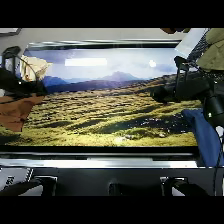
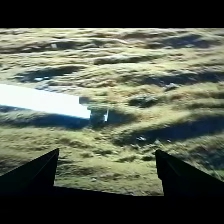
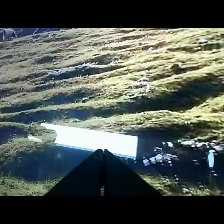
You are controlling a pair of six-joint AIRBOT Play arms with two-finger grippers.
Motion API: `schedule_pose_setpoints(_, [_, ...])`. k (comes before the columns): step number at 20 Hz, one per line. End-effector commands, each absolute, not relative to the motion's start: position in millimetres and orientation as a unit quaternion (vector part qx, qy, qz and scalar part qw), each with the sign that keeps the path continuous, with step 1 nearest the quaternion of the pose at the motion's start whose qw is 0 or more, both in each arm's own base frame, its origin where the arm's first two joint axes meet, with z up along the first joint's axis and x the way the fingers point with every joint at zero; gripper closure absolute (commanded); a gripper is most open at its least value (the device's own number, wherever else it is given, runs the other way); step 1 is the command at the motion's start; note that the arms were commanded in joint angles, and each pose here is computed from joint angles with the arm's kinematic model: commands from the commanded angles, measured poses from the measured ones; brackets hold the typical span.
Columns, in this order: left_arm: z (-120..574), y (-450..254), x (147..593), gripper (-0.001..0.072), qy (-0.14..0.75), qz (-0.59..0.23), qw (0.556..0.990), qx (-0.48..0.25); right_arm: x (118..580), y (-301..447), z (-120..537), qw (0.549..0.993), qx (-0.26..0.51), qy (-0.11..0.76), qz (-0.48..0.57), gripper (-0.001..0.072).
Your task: Fold the clothes and pants, and hang the long-sleeved shirts on hangers.
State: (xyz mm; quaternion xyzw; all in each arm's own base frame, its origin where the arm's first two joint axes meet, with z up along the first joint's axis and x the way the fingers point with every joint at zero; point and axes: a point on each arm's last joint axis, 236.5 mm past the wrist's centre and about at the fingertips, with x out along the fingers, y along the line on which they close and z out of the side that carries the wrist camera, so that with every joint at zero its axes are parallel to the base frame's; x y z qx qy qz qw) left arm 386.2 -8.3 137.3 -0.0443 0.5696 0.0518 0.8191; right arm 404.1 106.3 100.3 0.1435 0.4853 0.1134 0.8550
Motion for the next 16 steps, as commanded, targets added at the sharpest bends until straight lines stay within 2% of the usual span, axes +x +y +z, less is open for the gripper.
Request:
schedule_pose_setpoints(1, [133, 83, 387, -0.0013, 0.542, 0.198, 0.813, -0.075, 408, 106, 103, 0.859, 0.145, 0.477, 0.113, 0.0681])
schedule_pose_setpoints(3, [121, 140, 388, -0.0013, 0.51, 0.259, 0.811, -0.124, 409, 106, 104, 0.861, 0.146, 0.474, 0.113, 0.0681])
schedule_pose_setpoints(8, [86, 264, 404, -0.0013, 0.413, 0.354, 0.817, -0.19, 409, 106, 104, 0.861, 0.145, 0.474, 0.113, 0.0673])
schedule_pose_setpoints(10, [59, 297, 416, -0.0013, 0.398, 0.366, 0.818, -0.194, 408, 106, 103, 0.86, 0.145, 0.476, 0.113, 0.0565])
schedule_pose_setpoints(11, [42, 306, 419, -0.0013, 0.403, 0.369, 0.814, -0.196, 408, 106, 104, 0.86, 0.145, 0.475, 0.113, 0.0513])
schedule_pose_setpoints(12, [21, 313, 420, -0.0013, 0.412, 0.371, 0.808, -0.199, 409, 106, 104, 0.861, 0.145, 0.474, 0.113, 0.0495])
schedule_pose_setpoints(16, [-74, 316, 414, -0.0013, 0.488, 0.369, 0.762, -0.212, 409, 106, 104, 0.861, 0.146, 0.475, 0.113, 0.0495])
